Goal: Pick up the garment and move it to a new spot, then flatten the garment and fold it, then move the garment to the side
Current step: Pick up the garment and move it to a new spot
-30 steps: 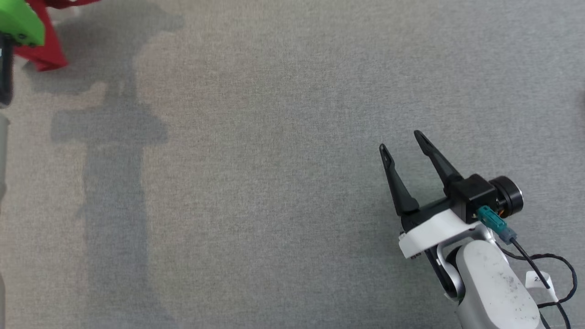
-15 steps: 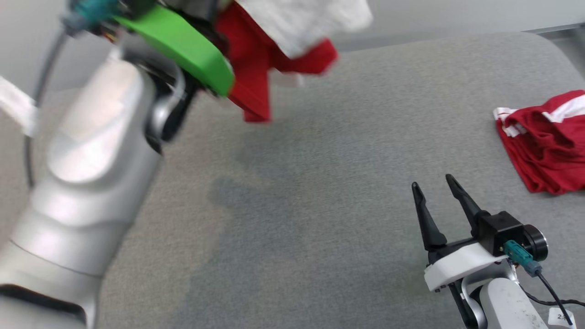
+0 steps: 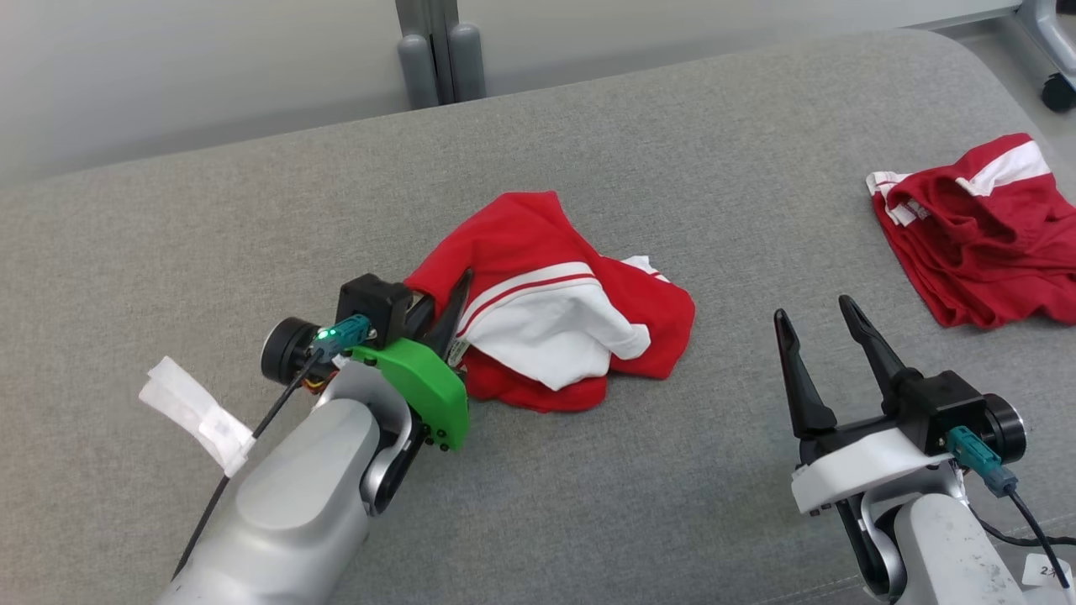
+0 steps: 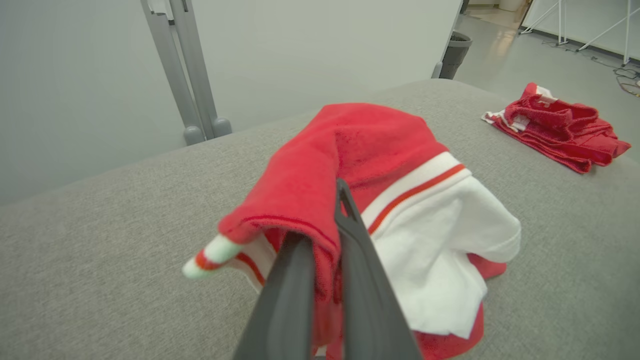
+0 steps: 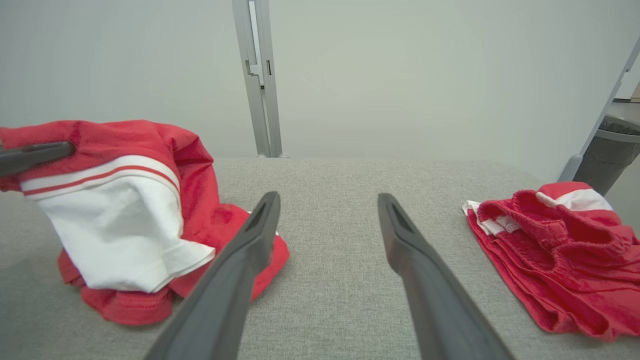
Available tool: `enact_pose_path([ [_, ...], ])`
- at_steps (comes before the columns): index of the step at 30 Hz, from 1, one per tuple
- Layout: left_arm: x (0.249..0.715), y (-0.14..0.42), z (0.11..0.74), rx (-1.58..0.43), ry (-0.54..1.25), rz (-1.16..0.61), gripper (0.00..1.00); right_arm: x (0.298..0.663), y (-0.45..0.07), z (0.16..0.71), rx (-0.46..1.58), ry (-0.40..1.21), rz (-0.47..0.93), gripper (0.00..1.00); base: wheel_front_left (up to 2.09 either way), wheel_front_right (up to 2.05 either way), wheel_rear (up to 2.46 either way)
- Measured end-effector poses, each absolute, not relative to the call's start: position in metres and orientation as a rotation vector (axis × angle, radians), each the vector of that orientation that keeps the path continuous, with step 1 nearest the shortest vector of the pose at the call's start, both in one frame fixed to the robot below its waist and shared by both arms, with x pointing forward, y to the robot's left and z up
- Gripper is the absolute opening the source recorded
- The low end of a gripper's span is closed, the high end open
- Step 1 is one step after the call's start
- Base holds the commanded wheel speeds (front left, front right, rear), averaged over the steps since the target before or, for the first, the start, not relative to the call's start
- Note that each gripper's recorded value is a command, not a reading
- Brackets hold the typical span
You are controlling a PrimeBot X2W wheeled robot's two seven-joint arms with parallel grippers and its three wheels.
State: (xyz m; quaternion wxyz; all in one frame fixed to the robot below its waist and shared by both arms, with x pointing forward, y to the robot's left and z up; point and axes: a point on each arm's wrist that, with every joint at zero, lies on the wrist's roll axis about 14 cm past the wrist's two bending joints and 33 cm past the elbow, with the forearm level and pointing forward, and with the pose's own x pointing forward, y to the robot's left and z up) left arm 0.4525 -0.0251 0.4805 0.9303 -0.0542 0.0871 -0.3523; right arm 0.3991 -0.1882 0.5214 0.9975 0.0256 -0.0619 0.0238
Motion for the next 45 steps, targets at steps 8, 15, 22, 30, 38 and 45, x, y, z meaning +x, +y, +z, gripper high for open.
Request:
enact_pose_path([
  [8,0.455,0.01,0.439,-0.128,0.271,-0.59,0.47,0.409,-0.175,0.51,0.057,-0.094,0.086,1.0,0.0,0.0,0.0],
  [15,0.456,0.035,0.456,-0.185,0.201,-0.493,1.0,0.41,-0.166,0.517,0.056,-0.11,0.113,1.0,0.0,0.0,0.0],
  [22,0.439,0.071,0.475,-0.21,0.108,-0.385,1.0,0.407,-0.162,0.529,0.038,-0.141,0.127,1.0,0.0,0.0,0.0],
  [30,0.398,0.095,0.484,-0.258,0.048,-0.28,1.0,0.395,-0.159,0.529,0.039,-0.141,0.132,1.0,0.0,0.0,0.0],
  [38,0.364,0.116,0.486,-0.262,0.017,-0.18,1.0,0.382,-0.15,0.526,0.064,-0.131,0.155,1.0,0.0,0.0,0.0],
  [45,0.351,0.134,0.483,-0.254,0.013,-0.114,1.0,0.373,-0.148,0.516,0.084,-0.102,0.156,1.0,0.0,0.0,0.0],
])
